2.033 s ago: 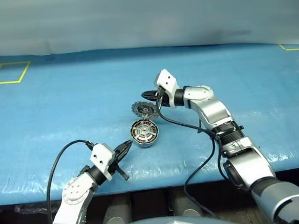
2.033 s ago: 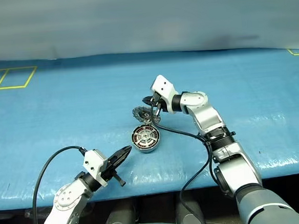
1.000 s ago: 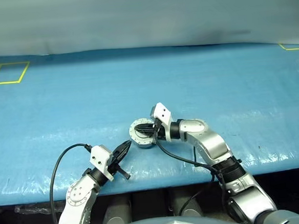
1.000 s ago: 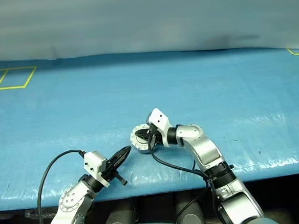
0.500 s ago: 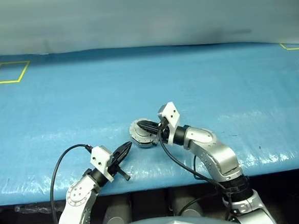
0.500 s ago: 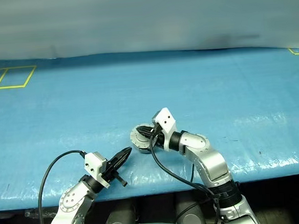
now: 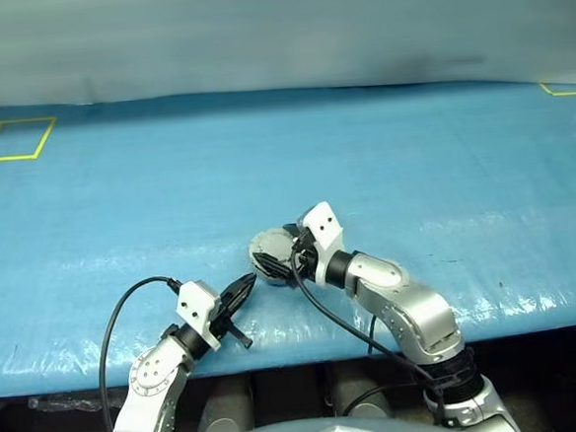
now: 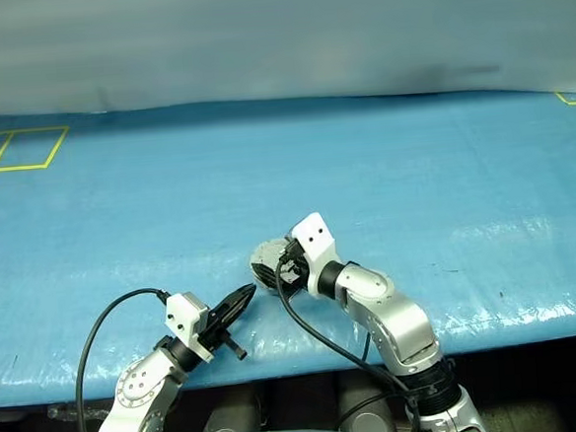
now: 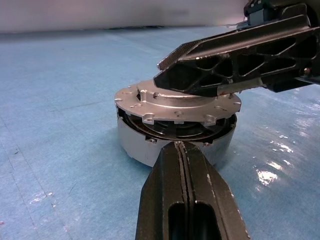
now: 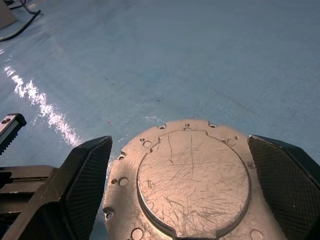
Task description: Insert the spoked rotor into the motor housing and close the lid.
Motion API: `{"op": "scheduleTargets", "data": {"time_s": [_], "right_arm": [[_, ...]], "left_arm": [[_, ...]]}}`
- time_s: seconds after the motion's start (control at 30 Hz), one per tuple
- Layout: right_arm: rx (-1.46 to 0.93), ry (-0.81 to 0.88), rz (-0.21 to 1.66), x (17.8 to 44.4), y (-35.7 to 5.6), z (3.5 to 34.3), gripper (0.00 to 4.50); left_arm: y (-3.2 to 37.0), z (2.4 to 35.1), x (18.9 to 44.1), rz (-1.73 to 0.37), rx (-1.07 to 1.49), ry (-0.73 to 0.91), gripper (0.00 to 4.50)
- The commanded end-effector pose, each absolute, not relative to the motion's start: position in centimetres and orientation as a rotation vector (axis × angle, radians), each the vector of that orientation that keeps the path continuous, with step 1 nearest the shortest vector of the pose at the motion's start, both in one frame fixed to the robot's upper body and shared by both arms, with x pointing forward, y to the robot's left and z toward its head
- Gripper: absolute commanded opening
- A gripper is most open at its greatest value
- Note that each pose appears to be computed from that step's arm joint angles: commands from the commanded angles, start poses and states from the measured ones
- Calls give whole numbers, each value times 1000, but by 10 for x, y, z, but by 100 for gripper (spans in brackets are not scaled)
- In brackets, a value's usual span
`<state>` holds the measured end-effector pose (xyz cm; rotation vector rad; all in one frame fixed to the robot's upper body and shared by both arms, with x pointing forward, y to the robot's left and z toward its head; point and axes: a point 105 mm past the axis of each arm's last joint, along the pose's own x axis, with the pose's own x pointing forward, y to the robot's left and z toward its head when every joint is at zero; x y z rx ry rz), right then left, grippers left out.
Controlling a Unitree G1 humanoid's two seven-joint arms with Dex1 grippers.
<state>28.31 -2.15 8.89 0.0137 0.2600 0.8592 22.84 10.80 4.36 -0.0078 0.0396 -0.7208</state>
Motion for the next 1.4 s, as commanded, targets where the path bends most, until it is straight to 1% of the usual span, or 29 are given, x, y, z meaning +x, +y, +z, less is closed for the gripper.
{"op": "scheduleTargets", "data": {"time_s": [0.03,0.37,0.43,0.47,0.53,0.57,0.97,1.4], "right_arm": [[-37,217,865,285,-17,99,446],[-165,204,866,287,-18,91,446],[-165,205,867,286,-18,90,408],[-167,208,867,286,-19,89,383],[-170,211,865,286,-19,88,318],[-166,213,864,286,-19,87,303],[-153,208,866,286,-19,88,303],[-228,217,872,287,-22,68,303]], "left_arm": [[104,52,227,-736,-7,11,0],[104,50,226,-735,-12,17,0],[104,50,226,-734,-12,18,0],[104,50,226,-735,-12,19,0],[104,50,226,-734,-12,20,0],[104,49,226,-734,-11,21,0],[104,49,226,-733,-8,23,0],[105,50,227,-725,-9,25,0]]}}
